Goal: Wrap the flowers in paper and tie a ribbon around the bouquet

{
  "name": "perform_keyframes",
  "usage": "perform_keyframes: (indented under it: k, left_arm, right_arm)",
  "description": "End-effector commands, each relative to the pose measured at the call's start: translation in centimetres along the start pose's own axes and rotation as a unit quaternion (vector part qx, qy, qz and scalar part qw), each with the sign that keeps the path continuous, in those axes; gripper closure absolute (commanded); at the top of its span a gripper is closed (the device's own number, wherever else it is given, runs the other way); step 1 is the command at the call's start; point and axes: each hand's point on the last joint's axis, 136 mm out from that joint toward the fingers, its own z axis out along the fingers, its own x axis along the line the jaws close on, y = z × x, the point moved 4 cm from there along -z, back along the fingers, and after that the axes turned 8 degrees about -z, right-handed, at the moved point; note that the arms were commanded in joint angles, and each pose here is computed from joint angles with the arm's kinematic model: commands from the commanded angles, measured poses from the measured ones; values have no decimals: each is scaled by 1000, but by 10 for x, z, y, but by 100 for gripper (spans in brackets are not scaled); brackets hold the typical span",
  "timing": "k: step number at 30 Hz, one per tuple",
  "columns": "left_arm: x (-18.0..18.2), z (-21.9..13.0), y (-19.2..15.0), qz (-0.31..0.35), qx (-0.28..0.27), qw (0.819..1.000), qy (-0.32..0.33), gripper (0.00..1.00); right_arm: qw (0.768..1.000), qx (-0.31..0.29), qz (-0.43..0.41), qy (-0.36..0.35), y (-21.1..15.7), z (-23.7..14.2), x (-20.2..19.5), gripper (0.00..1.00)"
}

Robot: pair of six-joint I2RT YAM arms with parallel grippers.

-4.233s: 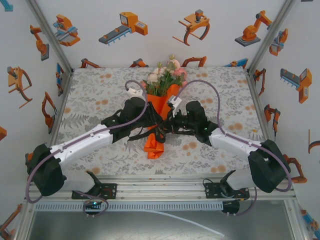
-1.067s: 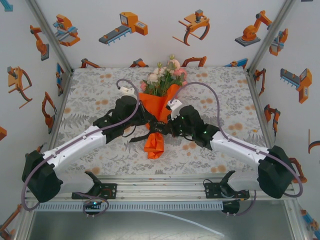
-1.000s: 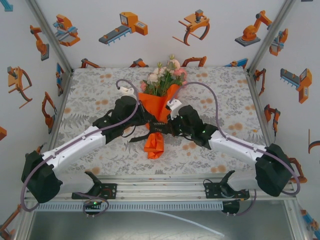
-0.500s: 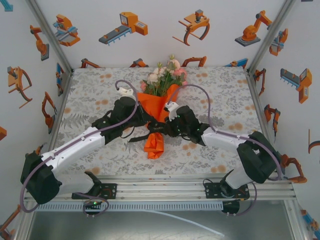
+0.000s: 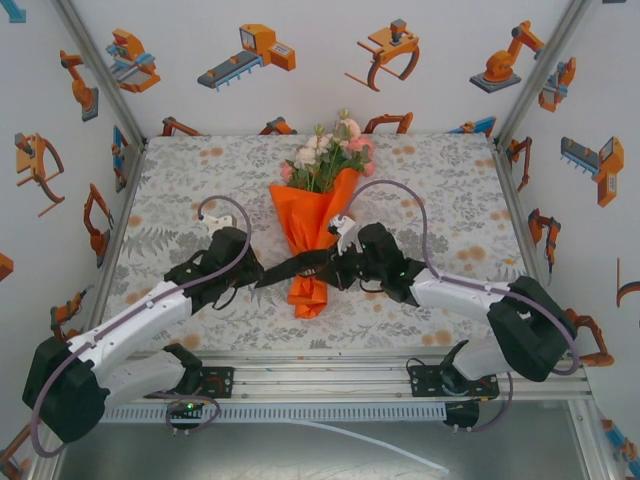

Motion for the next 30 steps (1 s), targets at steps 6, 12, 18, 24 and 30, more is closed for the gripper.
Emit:
perform_keyframes:
  k: [6, 12, 18, 24, 30]
  left_arm:
    - [-12, -31, 40, 33, -56, 998, -24, 54]
    - [-103, -51, 55, 182, -34, 955, -230, 57]
    - [-161, -15, 34, 310, 39, 903, -294, 60]
    - [-181, 28, -3, 365, 107, 868, -319, 57]
    - [-178, 58, -25, 374, 143, 863, -308, 53]
  right_arm:
    - [1000, -8, -1, 10, 12, -3, 6, 70]
    - [1000, -21, -2, -10, 12, -14, 5, 98]
    - [999, -29, 19, 8, 3, -13, 9, 100]
    - [999, -31, 14, -3, -2, -19, 8, 100]
    - [1000, -22, 15, -16, -7, -21, 5, 100]
